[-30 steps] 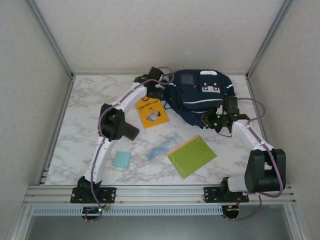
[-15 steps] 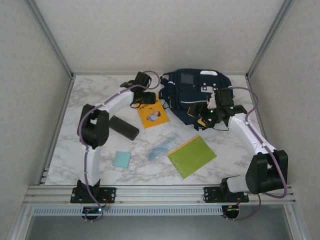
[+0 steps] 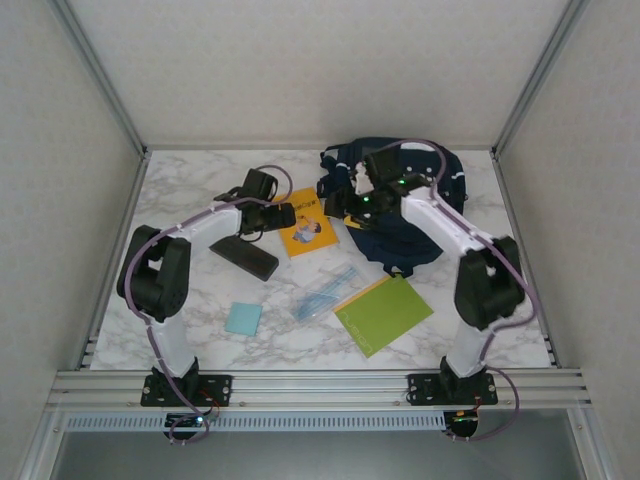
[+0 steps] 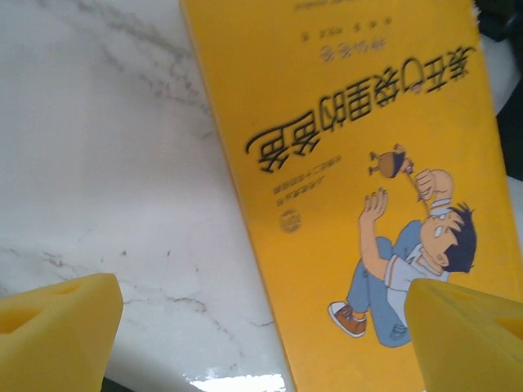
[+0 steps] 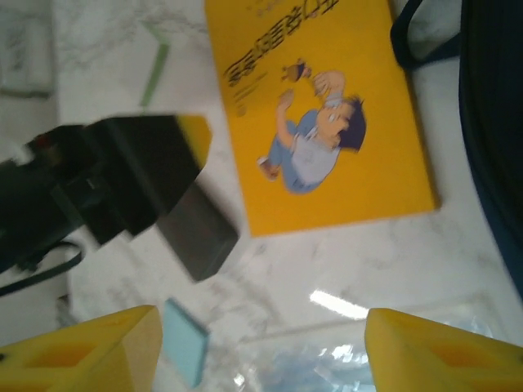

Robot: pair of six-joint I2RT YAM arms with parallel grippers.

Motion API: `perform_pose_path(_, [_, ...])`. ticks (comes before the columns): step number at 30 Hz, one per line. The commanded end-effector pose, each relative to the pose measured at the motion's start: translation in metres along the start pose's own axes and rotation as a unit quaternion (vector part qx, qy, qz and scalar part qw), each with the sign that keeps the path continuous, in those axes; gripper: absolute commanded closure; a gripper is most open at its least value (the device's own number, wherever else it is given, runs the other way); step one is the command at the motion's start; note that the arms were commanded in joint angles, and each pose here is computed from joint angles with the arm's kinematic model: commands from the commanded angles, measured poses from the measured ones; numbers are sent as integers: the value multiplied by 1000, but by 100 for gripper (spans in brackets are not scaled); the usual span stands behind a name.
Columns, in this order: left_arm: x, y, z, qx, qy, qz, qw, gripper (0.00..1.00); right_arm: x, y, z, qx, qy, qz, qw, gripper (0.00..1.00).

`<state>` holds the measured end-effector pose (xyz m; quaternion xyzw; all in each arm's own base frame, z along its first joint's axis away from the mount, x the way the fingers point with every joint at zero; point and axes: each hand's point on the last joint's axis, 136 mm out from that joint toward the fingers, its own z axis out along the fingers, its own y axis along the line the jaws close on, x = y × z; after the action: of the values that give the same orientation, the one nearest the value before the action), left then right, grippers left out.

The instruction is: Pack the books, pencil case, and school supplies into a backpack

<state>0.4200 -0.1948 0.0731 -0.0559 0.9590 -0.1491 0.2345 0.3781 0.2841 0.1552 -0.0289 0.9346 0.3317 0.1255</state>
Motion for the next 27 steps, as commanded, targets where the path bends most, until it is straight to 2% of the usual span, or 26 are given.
perform_pose_path(1, [-17, -18, -18, 52, -33, -28, 998, 12, -22, -18, 39, 33, -5, -14, 999, 42])
perform_pose_path(7, [-13, -14, -7, 57, -23, -37, 997, 20, -37, -42, 89, 73, 3, -27, 997, 48])
perform_pose_path(14, [-3, -8, 23, 49, 7, -53, 997, 46, -44, -81, 109, 179, -3, -60, 982, 48])
perform_pose_path(20, [5, 0, 40, 28, 28, -55, 998, 48, -43, -100, 115, 266, -4, -116, 957, 43])
perform_pose_path(24, [9, 5, 44, 18, 35, -54, 998, 52, -32, -95, 128, 242, 22, -121, 962, 41])
perform_pose_path(27, [16, 9, 51, 11, 48, -51, 997, 65, -21, -86, 138, 209, 42, -119, 970, 41])
